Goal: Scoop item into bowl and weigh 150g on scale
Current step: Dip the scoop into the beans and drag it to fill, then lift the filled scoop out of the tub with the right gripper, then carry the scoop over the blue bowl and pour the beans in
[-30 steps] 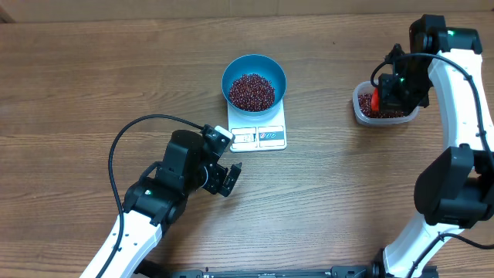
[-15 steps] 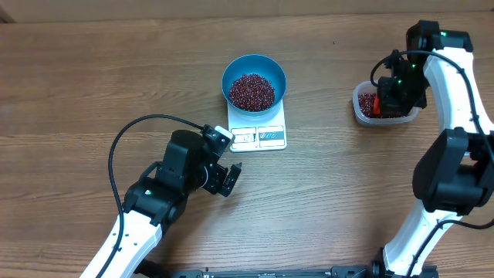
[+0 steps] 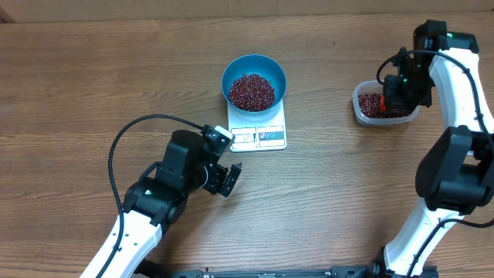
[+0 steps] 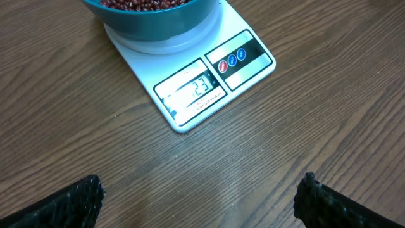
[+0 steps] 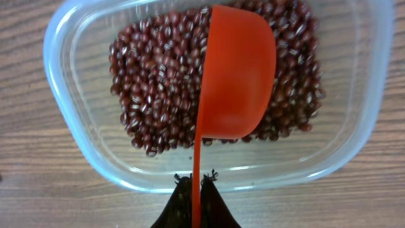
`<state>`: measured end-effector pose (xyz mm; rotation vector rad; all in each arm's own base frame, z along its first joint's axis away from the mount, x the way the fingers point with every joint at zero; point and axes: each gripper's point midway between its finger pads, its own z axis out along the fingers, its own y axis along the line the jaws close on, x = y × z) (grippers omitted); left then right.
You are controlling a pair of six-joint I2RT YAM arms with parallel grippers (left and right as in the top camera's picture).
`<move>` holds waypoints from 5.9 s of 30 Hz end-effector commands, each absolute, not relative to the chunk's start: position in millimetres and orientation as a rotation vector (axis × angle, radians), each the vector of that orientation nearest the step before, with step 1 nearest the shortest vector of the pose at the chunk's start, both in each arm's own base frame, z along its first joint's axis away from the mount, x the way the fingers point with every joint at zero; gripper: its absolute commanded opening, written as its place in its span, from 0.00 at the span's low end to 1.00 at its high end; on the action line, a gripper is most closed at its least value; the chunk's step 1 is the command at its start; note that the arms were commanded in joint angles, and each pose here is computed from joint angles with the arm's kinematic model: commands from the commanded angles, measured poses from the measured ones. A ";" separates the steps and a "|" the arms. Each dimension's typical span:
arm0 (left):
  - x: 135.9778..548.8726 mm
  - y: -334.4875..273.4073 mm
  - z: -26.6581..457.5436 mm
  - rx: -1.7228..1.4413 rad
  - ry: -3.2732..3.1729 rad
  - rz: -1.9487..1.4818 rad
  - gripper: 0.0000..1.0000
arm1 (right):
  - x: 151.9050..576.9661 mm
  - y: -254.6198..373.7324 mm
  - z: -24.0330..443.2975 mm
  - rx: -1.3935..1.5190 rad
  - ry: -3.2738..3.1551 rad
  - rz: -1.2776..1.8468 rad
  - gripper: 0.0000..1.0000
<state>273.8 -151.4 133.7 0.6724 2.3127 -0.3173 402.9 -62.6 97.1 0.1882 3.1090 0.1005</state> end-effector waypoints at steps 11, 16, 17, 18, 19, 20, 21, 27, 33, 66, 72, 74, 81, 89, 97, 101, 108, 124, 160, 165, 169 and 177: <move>274.4 -149.4 131.2 0.656 2.324 -0.312 0.99 | 423.2 -67.9 103.6 0.202 3.024 0.081 0.04; 274.4 -149.4 131.2 0.656 2.324 -0.312 1.00 | 426.4 -68.8 104.2 0.218 3.010 0.077 0.08; 274.4 -149.4 131.2 0.656 2.324 -0.312 0.99 | 427.3 -69.2 104.2 0.227 3.006 0.075 0.08; 274.4 -149.4 131.2 0.656 2.324 -0.312 0.99 | 428.1 -69.4 104.3 0.228 3.002 0.074 0.08; 274.4 -149.4 131.2 0.656 2.324 -0.312 1.00 | 428.9 -69.5 104.5 0.228 2.999 0.074 0.08; 274.5 -149.3 131.2 0.656 2.324 -0.312 0.99 | 429.7 -69.7 104.6 0.234 2.995 0.073 0.08; 274.4 -149.4 131.2 0.656 2.324 -0.312 1.00 | 430.6 -69.9 104.7 0.244 2.991 0.073 0.08; 274.4 -149.4 131.2 0.656 2.324 -0.312 1.00 | 435.1 -71.6 105.3 0.303 2.967 0.067 0.08; 274.4 -149.4 131.2 0.656 2.324 -0.312 0.99 | 434.3 -74.8 105.1 0.348 2.966 0.042 0.04; 274.4 -149.4 131.2 0.656 2.324 -0.312 0.99 | 406.2 -102.0 100.7 0.012 3.098 -0.268 0.04; 274.4 -149.4 131.2 0.656 2.324 -0.312 1.00 | 408.4 -84.4 95.2 -0.063 3.101 -0.215 0.04; 274.5 -149.3 131.2 0.655 2.324 -0.312 1.00 | 409.0 -76.8 94.6 -0.096 3.101 -0.173 0.04; 274.4 -149.4 131.2 0.656 2.324 -0.312 1.00 | 406.9 -49.7 93.4 -0.194 3.098 0.056 0.04; 274.4 -149.4 131.2 0.656 2.324 -0.312 0.99 | 402.2 -37.1 92.9 -0.260 3.098 0.167 0.04; 274.4 -149.4 131.2 0.656 2.324 -0.312 1.00 | 390.9 -28.3 69.8 -0.277 3.129 0.226 0.04; 274.4 -149.4 131.2 0.656 2.324 -0.312 1.00 | 391.2 -16.7 68.0 -0.279 3.111 0.320 0.04; 274.4 -149.4 131.2 0.656 2.324 -0.312 0.99 | 396.9 -0.5 73.4 -0.260 3.050 0.493 0.04; 274.4 -149.4 131.2 0.656 2.324 -0.312 1.00 | 405.6 -20.8 100.4 0.017 2.828 0.932 0.04; 274.4 -149.4 131.2 0.656 2.324 -0.312 1.00 | 387.3 -47.1 159.9 0.082 2.420 1.385 0.04; 274.5 -149.3 131.2 0.656 2.324 -0.312 1.00 | 386.7 -26.9 175.0 0.004 2.346 1.469 0.04; 274.4 -149.4 131.2 0.656 2.324 -0.312 0.99 | 387.4 -9.7 180.6 -0.047 2.343 1.495 0.04; 274.4 -149.4 131.2 0.656 2.324 -0.312 0.99 | 391.8 46.4 201.4 -0.215 2.289 1.585 0.04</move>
